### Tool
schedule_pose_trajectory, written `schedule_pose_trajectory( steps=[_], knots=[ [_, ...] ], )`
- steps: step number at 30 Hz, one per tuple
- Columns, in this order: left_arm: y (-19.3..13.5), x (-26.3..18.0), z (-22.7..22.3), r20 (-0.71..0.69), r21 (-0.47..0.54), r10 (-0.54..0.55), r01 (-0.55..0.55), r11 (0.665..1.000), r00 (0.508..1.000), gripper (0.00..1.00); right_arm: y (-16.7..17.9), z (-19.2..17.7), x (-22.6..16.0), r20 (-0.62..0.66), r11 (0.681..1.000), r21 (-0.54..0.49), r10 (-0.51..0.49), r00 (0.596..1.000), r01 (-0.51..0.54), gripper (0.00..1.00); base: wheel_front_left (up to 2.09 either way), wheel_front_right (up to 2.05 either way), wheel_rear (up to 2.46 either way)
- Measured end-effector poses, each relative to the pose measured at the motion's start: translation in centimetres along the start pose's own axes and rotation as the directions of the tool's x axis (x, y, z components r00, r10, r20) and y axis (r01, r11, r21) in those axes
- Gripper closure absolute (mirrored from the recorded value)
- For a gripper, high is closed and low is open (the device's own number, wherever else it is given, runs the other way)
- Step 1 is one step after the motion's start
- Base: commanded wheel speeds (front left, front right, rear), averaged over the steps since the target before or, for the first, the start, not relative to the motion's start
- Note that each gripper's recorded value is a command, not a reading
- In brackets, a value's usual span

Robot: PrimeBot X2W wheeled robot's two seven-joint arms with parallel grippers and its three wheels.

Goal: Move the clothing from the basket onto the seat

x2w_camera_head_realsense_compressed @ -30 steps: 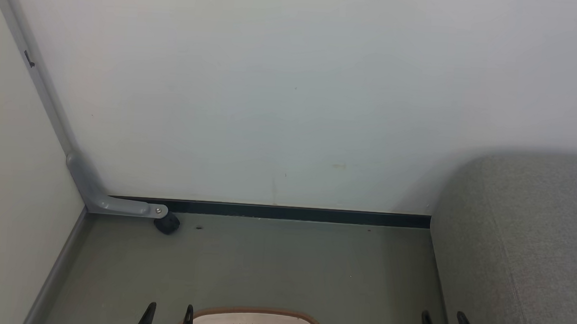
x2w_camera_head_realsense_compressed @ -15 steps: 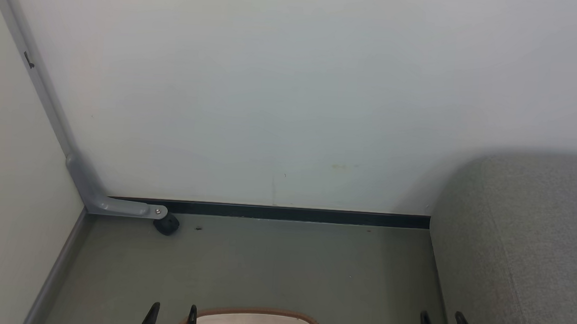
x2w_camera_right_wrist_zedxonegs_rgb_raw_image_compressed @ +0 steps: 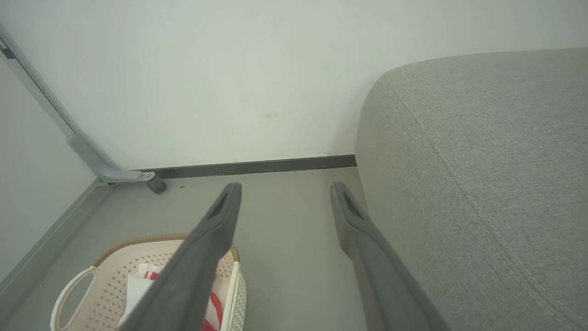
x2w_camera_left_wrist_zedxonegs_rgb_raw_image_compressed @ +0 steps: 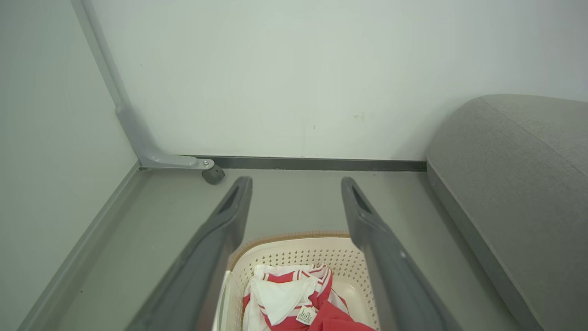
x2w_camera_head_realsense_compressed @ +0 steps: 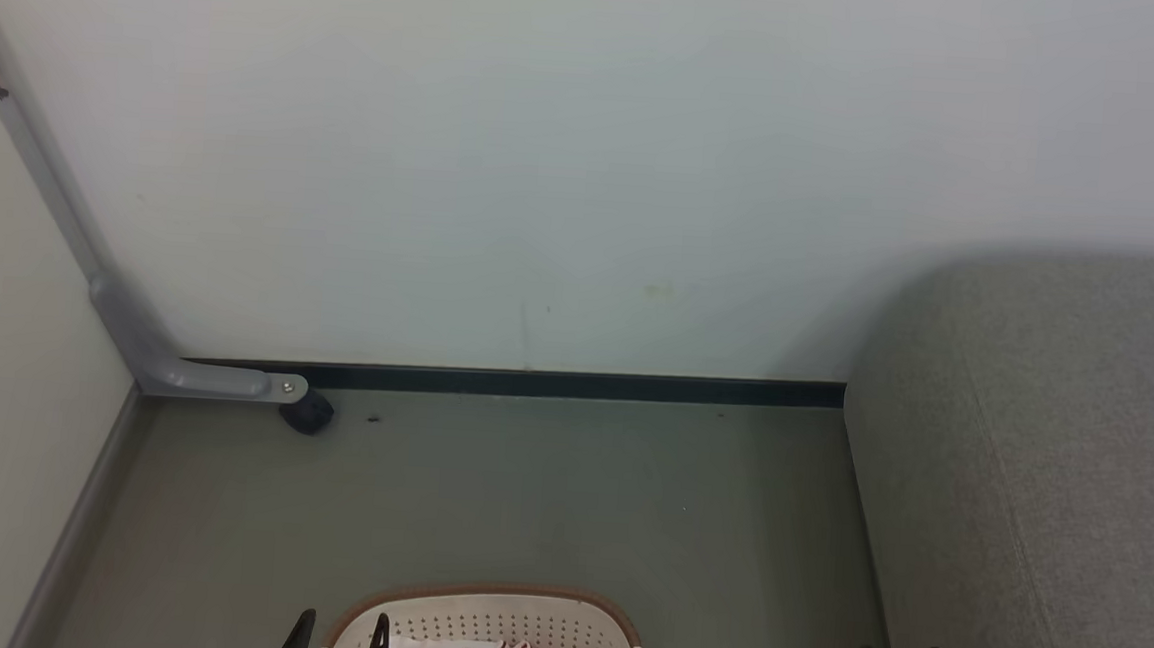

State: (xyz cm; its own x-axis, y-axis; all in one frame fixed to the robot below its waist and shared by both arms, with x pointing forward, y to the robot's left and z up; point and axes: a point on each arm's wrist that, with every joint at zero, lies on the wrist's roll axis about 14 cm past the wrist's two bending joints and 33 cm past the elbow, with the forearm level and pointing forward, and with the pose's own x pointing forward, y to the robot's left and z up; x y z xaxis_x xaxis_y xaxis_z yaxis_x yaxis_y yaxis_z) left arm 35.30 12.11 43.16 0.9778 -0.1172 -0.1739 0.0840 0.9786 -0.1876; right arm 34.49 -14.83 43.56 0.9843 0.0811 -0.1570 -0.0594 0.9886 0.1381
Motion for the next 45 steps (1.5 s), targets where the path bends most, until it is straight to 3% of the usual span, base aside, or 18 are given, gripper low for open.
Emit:
schedule_pose_trajectory(
  steps=[14, 30, 37, 45],
  knots=[
    [-1.7, 2.4, -6.2, -0.208, 0.048, -0.122, 0.134, 0.99, 0.971, 0.0, -5.0, -4.7, -0.7, -0.154, 0.979, 0.038, -0.192, 0.969, 0.2, 0.0, 0.0, 0.0, 0.0],
    [-2.8, 9.6, -12.8, -0.435, 0.076, -0.226, 0.286, 0.955, 0.872, 0.0, -6.0, -7.2, 2.2, -0.228, 0.975, -0.003, -0.215, 0.95, 0.22, 0.0, 0.0, 0.0, 0.0],
    [-2.3, 11.5, -17.1, -0.58, 0.056, -0.221, 0.309, 0.949, 0.784, 0.0, -6.5, -8.4, 3.9, -0.251, 0.974, -0.019, -0.224, 0.942, 0.226, 0.0, 0.0, 0.0, 0.0],
    [-2.0, 11.2, -22.9, -0.748, 0.012, -0.221, 0.345, 0.938, 0.626, 0.0, -7.1, -10.5, 5.6, -0.292, 0.972, -0.035, -0.232, 0.928, 0.232, 0.0, 0.0, 0.0, 0.0]
  ],
)
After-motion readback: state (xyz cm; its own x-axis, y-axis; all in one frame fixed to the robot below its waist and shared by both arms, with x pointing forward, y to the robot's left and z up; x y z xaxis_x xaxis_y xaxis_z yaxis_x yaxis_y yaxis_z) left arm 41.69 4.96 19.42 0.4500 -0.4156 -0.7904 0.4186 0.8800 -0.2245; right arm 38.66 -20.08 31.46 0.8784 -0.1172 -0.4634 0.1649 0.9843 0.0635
